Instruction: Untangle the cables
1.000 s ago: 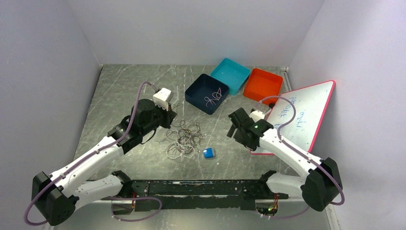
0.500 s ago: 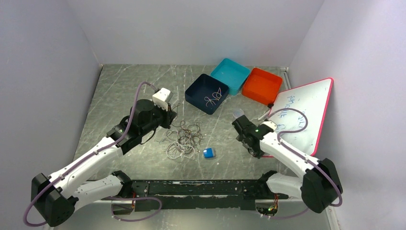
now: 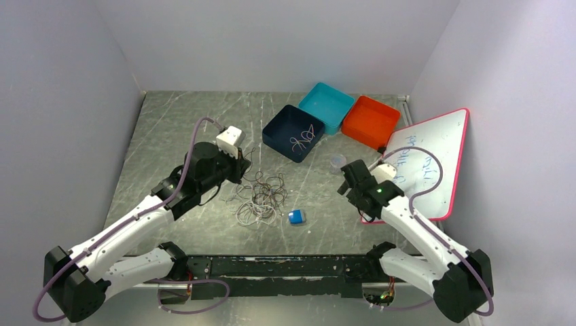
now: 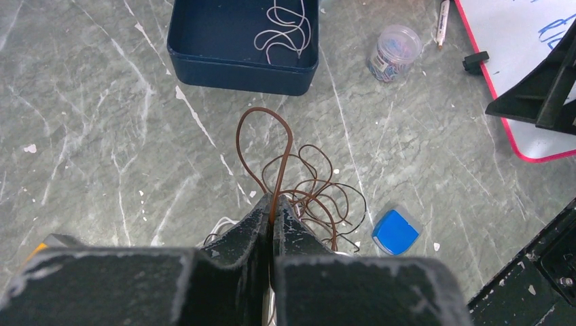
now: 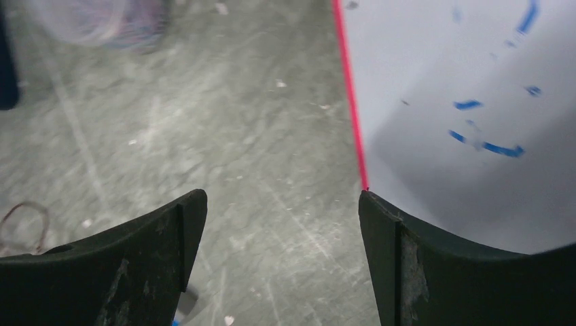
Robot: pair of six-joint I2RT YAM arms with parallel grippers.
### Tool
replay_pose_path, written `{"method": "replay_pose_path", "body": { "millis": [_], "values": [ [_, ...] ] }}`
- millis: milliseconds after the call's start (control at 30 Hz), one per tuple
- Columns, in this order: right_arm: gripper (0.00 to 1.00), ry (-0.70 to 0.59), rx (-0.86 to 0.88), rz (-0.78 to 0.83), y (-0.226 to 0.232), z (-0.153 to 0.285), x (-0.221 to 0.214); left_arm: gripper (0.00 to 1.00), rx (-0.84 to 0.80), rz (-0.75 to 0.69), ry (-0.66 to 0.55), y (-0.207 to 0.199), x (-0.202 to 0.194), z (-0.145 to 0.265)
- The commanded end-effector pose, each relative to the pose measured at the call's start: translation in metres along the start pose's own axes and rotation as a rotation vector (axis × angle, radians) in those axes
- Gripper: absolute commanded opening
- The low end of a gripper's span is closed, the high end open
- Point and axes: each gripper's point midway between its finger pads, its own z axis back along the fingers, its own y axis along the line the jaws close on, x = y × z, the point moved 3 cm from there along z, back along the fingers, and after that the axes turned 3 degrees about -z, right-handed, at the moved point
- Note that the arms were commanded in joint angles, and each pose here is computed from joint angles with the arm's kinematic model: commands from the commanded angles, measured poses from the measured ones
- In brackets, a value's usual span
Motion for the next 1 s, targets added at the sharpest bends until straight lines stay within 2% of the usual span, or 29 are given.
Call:
{"method": "replay_pose_path", "body": {
  "millis": [0, 200, 433, 633, 800, 967],
  "values": [
    [0.85, -0.049, 0.227, 0.089, 0.039, 0.023, 0.025, 0.07, -0.018, 0.009, -0.045, -0.002, 0.009, 0.003],
    [0.85, -0.084, 0.397, 0.150, 0.084, 0.044, 0.048, 0.07, -0.029, 0.012, -0.042, -0.004, 0.007, 0.000],
    [0.86, -0.084, 0.413, 0.242, 0.143, 0.030, 0.063, 0.07, -0.024, 0.006, -0.049, -0.003, 0.011, 0.005],
    [0.88, -0.170, 0.343, 0.321, 0.182, 0.006, 0.086, 0.07, -0.020, 0.007, -0.044, -0.002, 0.010, 0.009],
    [0.89, -0.201, 0.269, 0.317, 0.189, -0.034, 0.130, 0.07, -0.029, 0.015, -0.038, -0.004, 0.009, 0.011],
    [0.90, -0.200, 0.329, 0.309, 0.203, -0.070, 0.170, 0.07, -0.027, 0.017, -0.036, -0.003, 0.008, 0.012]
  ]
}}
